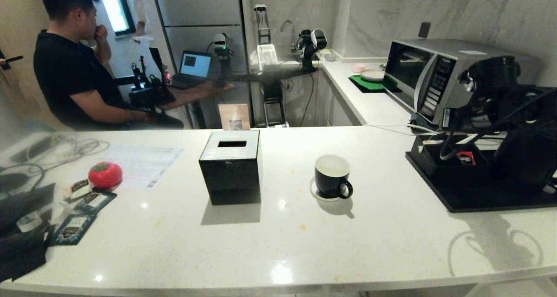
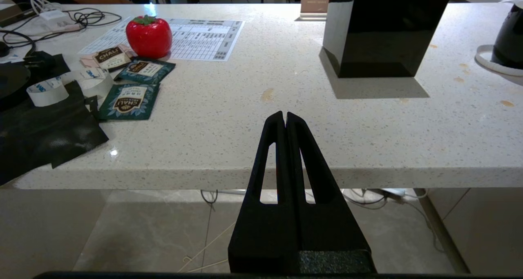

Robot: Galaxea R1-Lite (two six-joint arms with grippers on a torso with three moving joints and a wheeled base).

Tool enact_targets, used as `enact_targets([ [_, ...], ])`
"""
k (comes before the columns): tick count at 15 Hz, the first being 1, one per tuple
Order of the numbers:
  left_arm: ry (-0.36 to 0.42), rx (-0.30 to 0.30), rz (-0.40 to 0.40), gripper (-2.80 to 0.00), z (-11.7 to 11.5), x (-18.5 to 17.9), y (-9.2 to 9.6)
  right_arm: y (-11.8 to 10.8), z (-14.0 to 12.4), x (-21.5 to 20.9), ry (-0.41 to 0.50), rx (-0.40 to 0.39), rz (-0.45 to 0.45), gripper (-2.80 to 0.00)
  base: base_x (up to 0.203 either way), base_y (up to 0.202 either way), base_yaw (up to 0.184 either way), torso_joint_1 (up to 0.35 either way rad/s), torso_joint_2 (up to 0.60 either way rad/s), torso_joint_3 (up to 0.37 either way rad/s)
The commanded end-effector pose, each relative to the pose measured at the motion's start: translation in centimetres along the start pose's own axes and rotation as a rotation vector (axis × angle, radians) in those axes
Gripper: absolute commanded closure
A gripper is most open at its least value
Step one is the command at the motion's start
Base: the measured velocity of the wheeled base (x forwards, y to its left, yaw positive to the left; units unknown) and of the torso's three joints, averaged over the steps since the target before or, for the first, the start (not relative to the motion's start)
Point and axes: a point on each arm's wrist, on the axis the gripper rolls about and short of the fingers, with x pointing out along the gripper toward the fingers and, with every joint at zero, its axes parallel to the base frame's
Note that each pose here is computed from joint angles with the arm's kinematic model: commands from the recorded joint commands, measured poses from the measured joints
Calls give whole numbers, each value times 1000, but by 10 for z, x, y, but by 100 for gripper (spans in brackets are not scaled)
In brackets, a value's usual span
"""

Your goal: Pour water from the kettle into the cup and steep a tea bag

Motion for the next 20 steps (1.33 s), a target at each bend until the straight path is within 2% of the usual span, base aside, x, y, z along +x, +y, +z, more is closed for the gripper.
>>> enact_targets([
  [1,1,0,0,0,0,0,0,-1,2,-7,-10,4,1,0,0,0,0,0,0,0],
  [16,1,0,0,0,0,0,0,-10,4,-48,-88,27,24,0,0,0,0,0,0,0],
  [20,0,0,0,0,0,0,0,-12,7,-58,-115,32,78,0,0,0,0,0,0,0],
])
